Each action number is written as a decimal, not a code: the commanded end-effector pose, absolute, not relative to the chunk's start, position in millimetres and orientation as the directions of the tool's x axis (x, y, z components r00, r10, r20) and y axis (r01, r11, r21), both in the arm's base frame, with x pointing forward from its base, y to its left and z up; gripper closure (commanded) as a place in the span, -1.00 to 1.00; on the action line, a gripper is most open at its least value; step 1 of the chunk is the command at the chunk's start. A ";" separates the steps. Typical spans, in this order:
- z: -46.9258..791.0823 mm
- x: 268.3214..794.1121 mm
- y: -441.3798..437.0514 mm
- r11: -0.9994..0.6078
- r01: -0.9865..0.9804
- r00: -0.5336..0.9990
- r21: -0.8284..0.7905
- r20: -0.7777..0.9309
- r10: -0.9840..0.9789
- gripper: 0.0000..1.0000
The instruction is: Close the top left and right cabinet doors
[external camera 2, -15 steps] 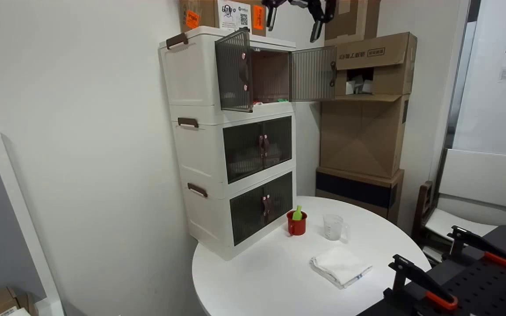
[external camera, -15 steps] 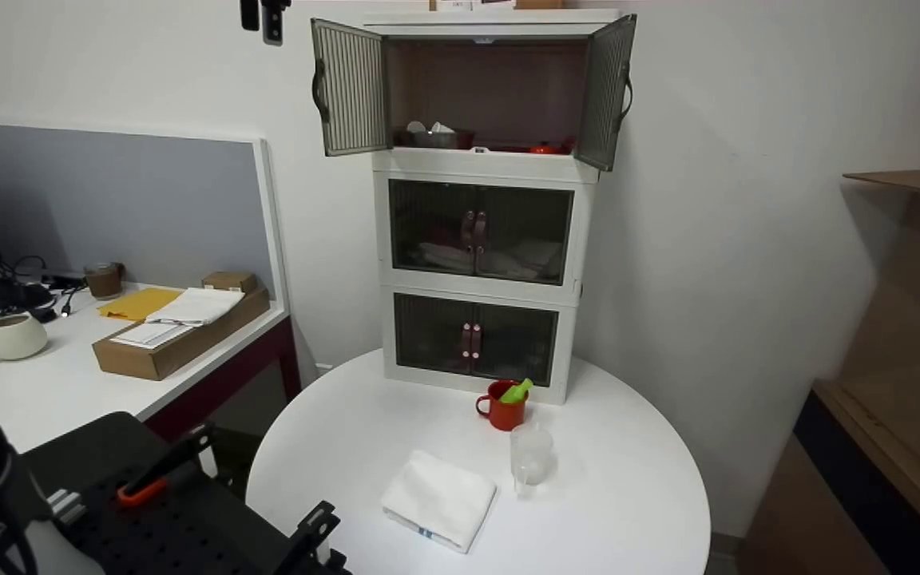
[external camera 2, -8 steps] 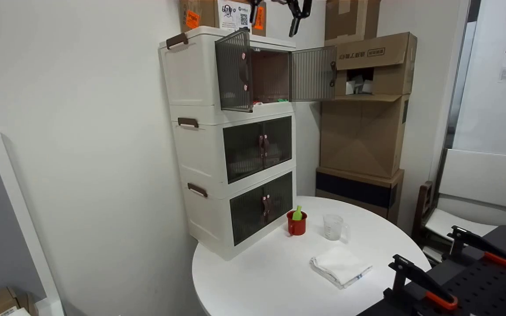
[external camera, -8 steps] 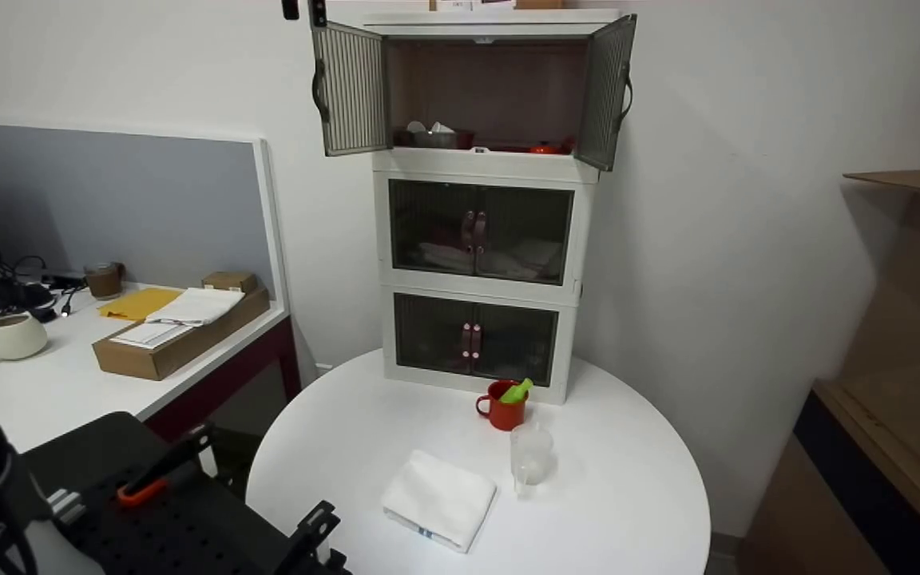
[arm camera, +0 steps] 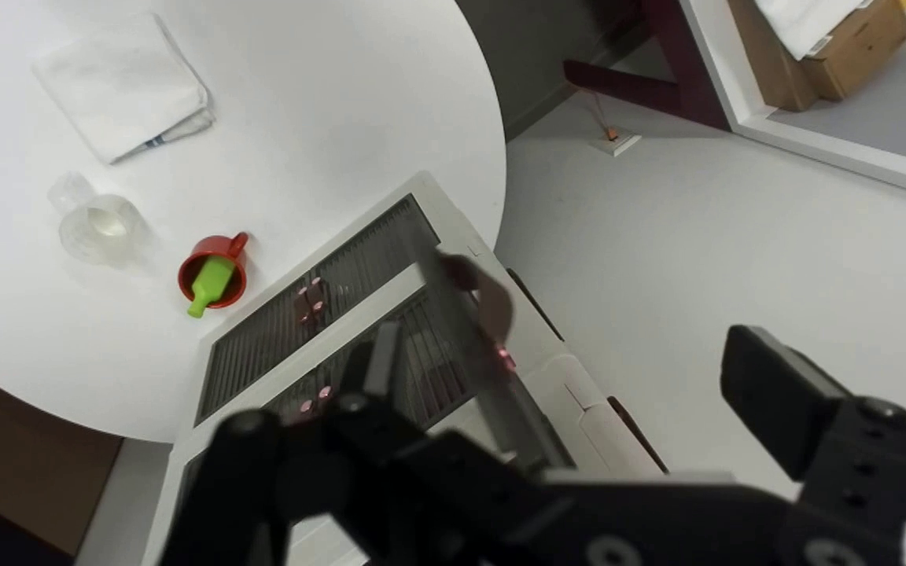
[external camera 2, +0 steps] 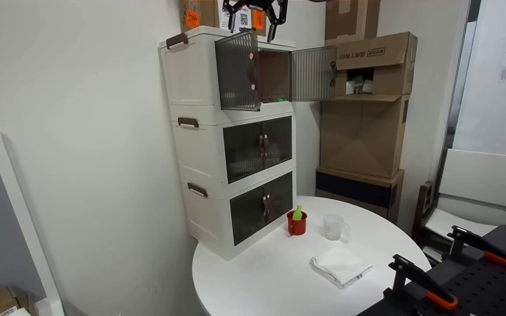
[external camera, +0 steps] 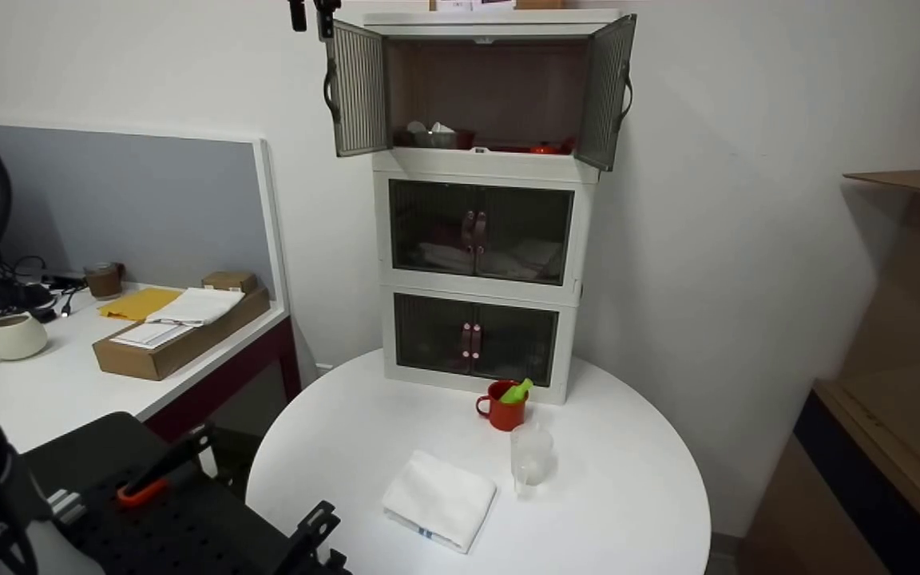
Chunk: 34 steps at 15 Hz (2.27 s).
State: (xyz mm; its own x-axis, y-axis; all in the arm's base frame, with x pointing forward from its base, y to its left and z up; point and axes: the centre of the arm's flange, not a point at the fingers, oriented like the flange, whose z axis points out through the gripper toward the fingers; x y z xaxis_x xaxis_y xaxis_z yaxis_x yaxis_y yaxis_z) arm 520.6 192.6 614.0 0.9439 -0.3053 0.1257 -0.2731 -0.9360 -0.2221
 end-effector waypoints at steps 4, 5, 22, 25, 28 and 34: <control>631.8 553.0 208.7 -0.922 -0.301 0.932 -0.244 0.130 -0.339 -1.00; 631.5 555.4 205.7 -0.917 -0.317 0.927 -0.240 0.125 -0.354 -1.00; 644.4 590.8 115.9 -0.587 -0.702 0.477 -0.402 0.347 -0.808 -1.00; 643.0 586.0 119.9 -0.497 -0.726 0.345 -0.476 0.373 -0.861 -1.00; 626.3 552.2 129.6 -0.609 -0.691 0.560 -0.389 0.244 -0.792 -1.00; 594.6 450.8 113.3 -0.779 -0.576 0.792 -0.249 0.064 -0.607 -1.00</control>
